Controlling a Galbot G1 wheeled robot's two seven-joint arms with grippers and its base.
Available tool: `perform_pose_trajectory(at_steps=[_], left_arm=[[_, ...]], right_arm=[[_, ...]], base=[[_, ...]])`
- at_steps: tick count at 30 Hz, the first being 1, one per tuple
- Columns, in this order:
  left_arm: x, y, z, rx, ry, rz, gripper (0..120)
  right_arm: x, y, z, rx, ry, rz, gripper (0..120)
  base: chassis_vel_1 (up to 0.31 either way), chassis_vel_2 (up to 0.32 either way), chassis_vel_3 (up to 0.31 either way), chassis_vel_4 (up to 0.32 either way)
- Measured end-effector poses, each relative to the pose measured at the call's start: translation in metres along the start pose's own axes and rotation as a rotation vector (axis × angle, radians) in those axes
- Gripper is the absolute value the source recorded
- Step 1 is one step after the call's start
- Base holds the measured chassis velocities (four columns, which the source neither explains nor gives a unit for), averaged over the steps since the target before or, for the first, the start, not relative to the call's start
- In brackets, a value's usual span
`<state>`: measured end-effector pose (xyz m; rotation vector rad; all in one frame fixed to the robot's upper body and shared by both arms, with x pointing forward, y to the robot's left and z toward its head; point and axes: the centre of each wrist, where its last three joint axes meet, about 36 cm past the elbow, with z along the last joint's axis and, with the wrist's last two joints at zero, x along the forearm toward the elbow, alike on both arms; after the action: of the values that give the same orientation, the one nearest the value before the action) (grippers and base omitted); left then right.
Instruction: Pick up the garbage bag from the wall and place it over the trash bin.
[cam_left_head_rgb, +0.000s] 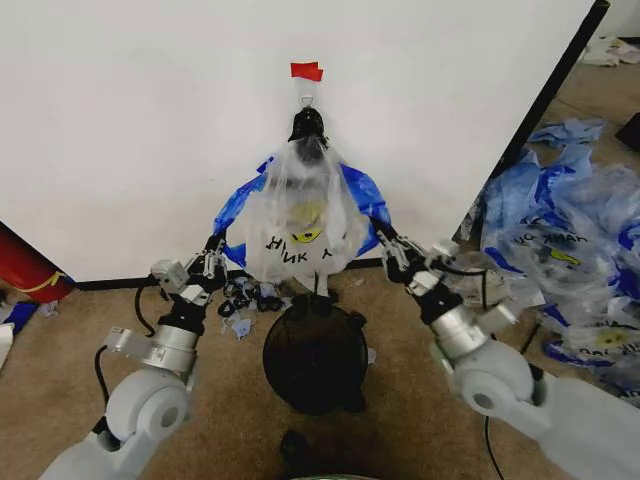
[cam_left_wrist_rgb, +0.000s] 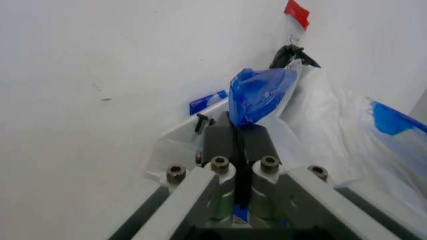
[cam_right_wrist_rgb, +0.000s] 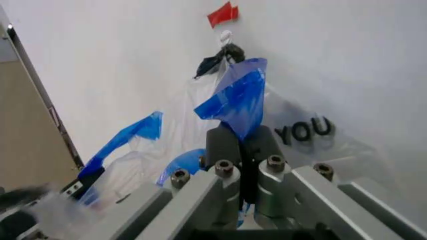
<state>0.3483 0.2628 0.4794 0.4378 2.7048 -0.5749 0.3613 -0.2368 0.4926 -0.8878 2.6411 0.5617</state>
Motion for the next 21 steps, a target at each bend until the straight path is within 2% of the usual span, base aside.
perform_pose_trajectory(at_steps=[11,21], left_arm=[[0.016,-0.015,-0.004,0.008,0.005,0.008,0],[0.034,-0.018,0.009,0.003,0.011,-0.013,0]], right_arm=[[0.032,0.002,-0.008,0.032,-0.003,0.009,0],[0.057,0.003,0.007,0.043,0.032,0.027,0]], base=[[0.0,0.0,0.0,0.0],[0.0,0.0,0.0,0.0]])
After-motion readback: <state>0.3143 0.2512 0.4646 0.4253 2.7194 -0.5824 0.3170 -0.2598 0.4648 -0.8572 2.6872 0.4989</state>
